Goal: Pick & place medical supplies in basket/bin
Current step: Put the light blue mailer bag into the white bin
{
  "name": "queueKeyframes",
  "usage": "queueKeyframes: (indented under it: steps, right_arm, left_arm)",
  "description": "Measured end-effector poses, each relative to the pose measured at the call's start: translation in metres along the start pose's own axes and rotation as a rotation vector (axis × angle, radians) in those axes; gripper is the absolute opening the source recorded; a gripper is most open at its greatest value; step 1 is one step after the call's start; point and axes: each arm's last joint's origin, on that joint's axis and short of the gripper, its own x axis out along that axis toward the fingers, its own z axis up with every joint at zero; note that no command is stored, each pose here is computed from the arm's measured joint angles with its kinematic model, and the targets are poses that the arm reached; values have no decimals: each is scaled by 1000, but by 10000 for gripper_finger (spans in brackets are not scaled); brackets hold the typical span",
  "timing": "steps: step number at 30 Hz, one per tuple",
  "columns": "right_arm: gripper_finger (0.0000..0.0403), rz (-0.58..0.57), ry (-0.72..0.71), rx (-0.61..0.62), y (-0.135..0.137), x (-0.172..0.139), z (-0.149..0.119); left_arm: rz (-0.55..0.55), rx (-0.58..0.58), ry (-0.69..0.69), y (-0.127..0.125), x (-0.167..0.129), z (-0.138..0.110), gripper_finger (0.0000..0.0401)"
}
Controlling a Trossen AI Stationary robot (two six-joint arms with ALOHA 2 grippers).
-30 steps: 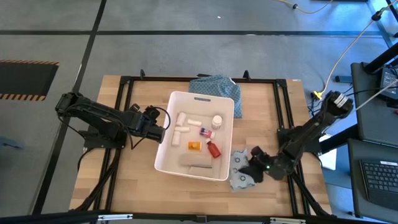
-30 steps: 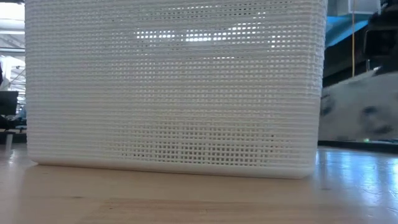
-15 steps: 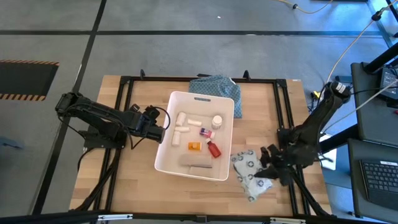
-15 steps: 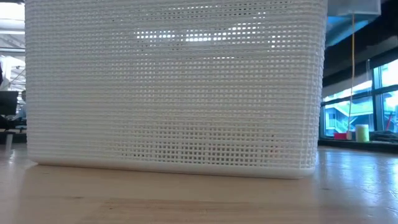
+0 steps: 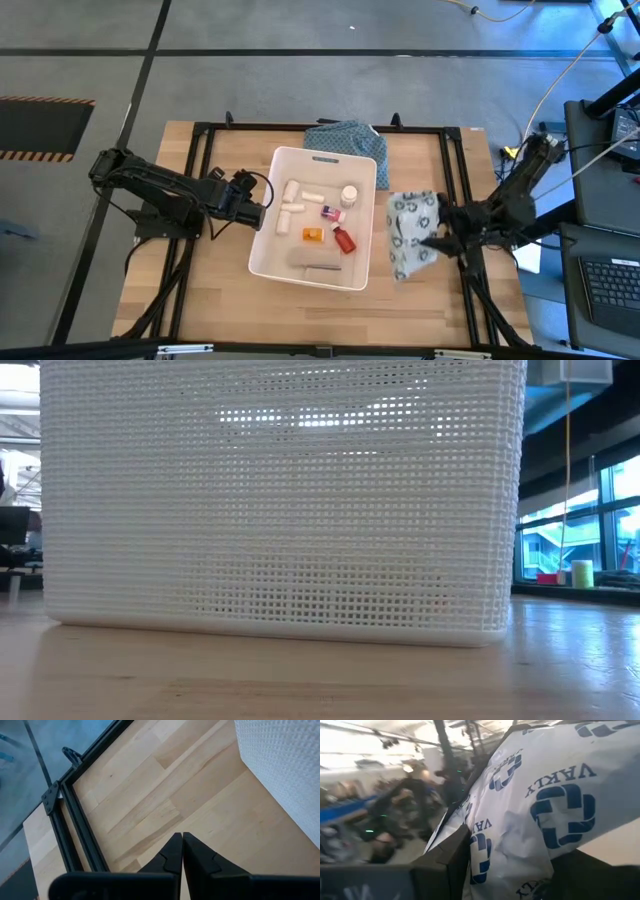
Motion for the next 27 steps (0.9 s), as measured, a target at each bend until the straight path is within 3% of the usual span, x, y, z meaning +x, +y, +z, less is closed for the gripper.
queueKeyframes:
  steps: [9, 14, 22, 27]
  right_arm:
    - [177, -275, 107, -253, -8, 40, 66]
    - [177, -420, 231, -368, -15, 80, 86]
    - [177, -400, 437, -566, -45, 160, 95]
    - [177, -342, 634, -521, -82, 202, 78]
  left_arm:
    - [0, 0, 0, 0, 0, 0, 7]
    - [-2, 0, 3, 0, 0, 0, 7]
    - [-7, 0, 12, 0, 0, 0, 6]
    - [-41, 15, 76, -1, 0, -2, 9]
